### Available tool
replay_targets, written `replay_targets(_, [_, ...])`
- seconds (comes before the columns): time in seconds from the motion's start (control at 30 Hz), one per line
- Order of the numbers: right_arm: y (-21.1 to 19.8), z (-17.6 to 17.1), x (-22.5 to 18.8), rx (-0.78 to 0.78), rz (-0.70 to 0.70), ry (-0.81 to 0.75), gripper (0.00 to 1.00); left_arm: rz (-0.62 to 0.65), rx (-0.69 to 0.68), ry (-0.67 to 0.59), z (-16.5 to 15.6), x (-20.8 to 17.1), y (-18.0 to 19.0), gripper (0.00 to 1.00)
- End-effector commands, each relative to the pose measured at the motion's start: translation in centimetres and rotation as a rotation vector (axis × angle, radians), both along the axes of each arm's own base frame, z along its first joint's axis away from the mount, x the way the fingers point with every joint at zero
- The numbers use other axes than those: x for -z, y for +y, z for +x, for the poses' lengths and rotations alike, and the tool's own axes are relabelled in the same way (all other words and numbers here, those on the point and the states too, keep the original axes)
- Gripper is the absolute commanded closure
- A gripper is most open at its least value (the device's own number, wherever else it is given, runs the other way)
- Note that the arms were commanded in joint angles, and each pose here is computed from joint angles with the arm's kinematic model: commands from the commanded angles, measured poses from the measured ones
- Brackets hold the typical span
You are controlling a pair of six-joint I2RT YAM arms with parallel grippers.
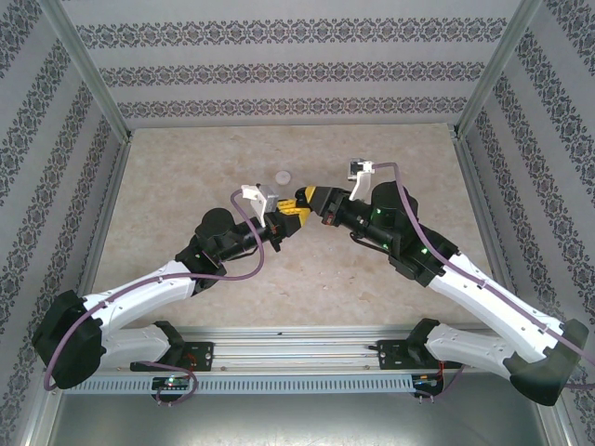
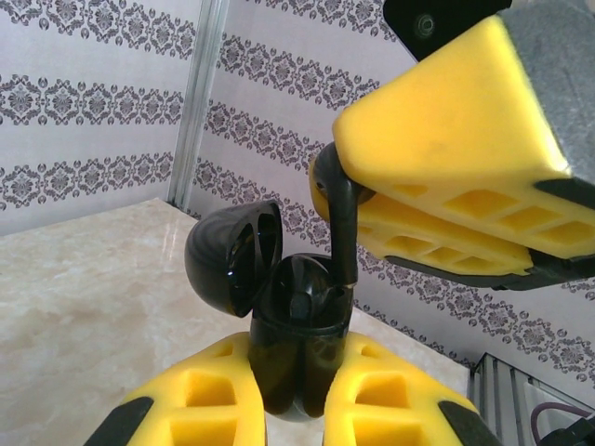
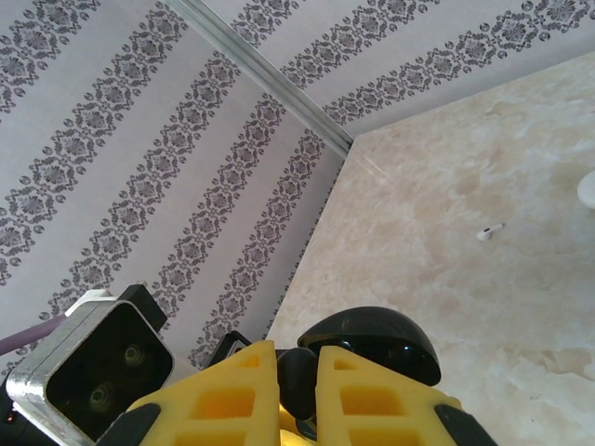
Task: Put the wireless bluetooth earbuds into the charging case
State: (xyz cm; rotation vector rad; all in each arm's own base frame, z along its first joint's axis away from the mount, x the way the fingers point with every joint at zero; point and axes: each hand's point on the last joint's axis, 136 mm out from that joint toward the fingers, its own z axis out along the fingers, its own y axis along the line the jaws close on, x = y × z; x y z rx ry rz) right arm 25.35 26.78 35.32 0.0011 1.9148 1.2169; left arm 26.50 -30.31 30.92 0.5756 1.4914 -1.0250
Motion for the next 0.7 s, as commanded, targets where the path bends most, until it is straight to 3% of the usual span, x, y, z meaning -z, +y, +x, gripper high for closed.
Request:
replay_targets(0.0, [0.1,0.3,0.5,0.025,-0.002,-0.004,0.88,-0.034,0.007,-0.061,-0.6,-2.1,-0.2,1.0])
replay_targets(0.67, [-0.4,-0.1,2.1,0.047,-0.045,0.01,0.88,-0.059,-0.01,-0.075,-0.7,-2.8,0.3,1.0])
